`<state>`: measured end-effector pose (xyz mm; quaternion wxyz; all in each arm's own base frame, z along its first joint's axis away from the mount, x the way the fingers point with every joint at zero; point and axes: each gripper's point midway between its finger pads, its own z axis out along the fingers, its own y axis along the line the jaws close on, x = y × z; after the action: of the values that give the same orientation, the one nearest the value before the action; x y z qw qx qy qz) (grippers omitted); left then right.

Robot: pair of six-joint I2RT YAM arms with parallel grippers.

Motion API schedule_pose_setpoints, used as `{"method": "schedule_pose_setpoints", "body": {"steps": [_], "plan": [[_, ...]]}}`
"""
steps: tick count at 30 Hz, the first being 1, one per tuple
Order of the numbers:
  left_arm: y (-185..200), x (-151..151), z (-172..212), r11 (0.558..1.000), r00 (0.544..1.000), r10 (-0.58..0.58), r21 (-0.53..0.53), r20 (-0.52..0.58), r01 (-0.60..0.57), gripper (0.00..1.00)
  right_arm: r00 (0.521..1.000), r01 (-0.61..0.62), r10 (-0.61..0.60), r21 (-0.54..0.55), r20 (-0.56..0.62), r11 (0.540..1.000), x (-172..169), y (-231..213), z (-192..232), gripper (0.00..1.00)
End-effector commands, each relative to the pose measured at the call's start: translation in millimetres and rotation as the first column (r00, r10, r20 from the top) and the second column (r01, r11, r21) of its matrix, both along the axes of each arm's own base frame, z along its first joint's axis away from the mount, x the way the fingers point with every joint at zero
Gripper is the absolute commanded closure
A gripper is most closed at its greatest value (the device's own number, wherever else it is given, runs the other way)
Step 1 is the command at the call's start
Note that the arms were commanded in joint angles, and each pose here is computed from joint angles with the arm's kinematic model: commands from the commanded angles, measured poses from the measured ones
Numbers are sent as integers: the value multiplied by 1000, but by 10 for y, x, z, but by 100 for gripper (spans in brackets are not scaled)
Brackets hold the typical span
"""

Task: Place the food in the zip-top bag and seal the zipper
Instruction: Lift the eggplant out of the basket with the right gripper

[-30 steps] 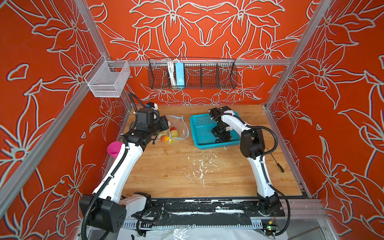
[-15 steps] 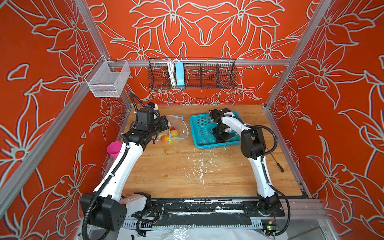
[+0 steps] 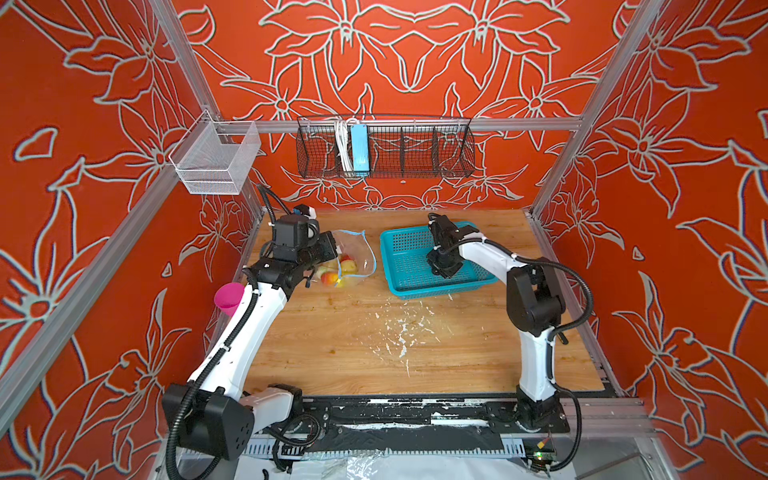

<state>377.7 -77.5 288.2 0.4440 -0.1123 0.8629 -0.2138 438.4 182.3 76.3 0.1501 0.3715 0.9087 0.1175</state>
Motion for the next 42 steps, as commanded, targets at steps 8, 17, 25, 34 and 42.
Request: {"method": "schedule_pose_setpoints", "body": {"steps": [8, 17, 25, 34, 42], "plan": [[25, 36, -23, 1000, 1000, 7, 9, -4, -7, 100, 892, -319, 300, 2, 338, 948, 59, 359, 729, 72], [10, 51, -51, 1000, 1000, 1, 5, -12, -1, 100, 760, -453, 421, -61, 496, 889, -151, 627, 1059, 72], [38, 45, -47, 1000, 1000, 11, 19, -9, -11, 100, 587, -542, 524, -182, 617, 821, -310, 973, 1433, 72], [13, 38, -36, 1000, 1000, 1, 10, -7, -1, 100, 417, -609, 567, -245, 710, 755, -515, 1457, 1785, 73], [6, 38, -32, 1000, 1000, -1, 6, -7, 1, 100, 342, -650, 588, -268, 733, 712, -607, 1750, 1934, 73]]}}
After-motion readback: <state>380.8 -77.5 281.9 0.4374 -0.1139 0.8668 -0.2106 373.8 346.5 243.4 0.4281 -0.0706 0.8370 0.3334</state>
